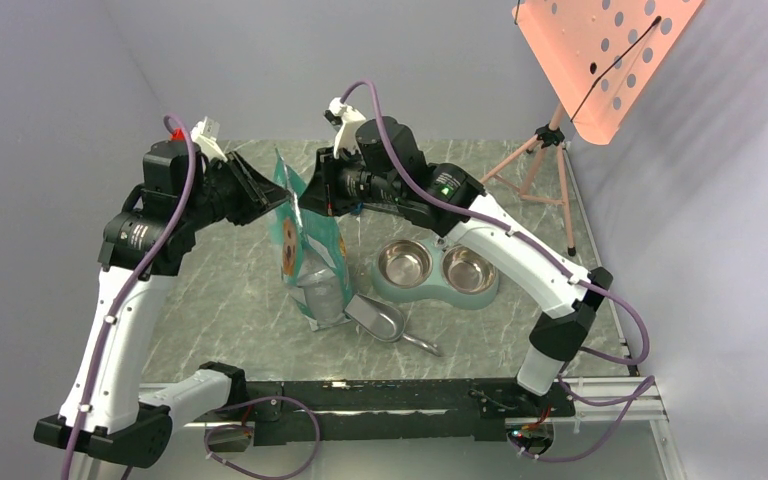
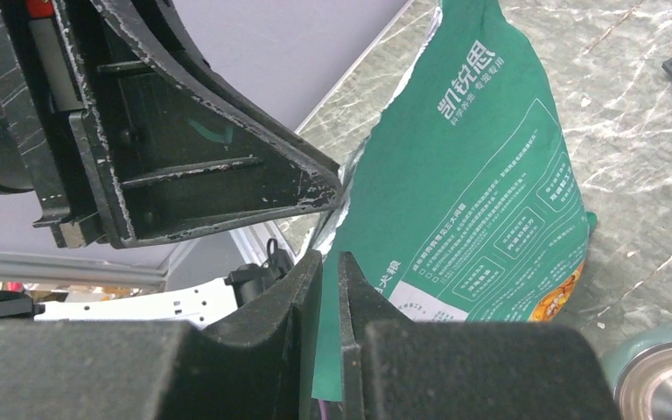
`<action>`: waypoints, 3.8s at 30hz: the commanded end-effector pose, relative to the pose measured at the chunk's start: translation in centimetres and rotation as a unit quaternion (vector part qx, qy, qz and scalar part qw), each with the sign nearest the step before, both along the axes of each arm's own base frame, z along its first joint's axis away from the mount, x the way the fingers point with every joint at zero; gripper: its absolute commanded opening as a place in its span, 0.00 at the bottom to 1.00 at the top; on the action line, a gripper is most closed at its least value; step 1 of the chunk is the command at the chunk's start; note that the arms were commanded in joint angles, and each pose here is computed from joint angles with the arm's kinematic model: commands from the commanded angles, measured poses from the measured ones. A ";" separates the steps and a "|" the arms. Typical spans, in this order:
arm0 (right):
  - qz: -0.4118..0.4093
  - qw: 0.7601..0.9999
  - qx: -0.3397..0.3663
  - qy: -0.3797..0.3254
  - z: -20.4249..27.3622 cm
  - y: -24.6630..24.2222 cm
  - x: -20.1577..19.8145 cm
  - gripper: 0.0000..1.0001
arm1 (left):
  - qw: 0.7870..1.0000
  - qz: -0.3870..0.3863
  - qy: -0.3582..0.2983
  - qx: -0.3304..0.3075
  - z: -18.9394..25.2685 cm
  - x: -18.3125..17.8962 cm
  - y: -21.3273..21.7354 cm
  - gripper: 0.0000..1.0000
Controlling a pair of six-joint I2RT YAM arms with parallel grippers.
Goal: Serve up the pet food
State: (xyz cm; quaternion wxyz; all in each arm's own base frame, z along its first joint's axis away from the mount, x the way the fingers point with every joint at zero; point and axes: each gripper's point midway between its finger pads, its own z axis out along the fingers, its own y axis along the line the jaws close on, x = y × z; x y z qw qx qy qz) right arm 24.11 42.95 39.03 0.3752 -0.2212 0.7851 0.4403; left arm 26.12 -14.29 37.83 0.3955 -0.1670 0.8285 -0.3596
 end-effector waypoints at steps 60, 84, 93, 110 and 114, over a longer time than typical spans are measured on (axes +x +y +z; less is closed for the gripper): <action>-0.041 0.994 -0.029 -0.094 1.6 0.5 0.2 0.00 | 0.998 0.049 -0.031 -0.021 0.7 0.2 1.0 0.50; -0.041 0.994 -0.029 -0.098 1.8 0.3 0.5 0.00 | 0.999 0.019 -0.005 0.042 -2.3 0.4 0.5 0.52; -0.101 0.986 -0.078 -0.109 0.6 -1.2 1.9 0.00 | 0.997 0.012 0.005 0.080 -3.7 0.6 1.0 0.23; -0.106 0.981 -0.092 -0.136 1.2 -1.0 1.2 0.00 | 0.999 0.013 -0.018 0.033 -2.2 -0.1 0.4 0.46; -0.096 0.983 -0.088 -0.132 1.1 -1.1 0.7 0.00 | 0.999 0.018 -0.023 0.012 -1.4 -0.2 0.2 0.44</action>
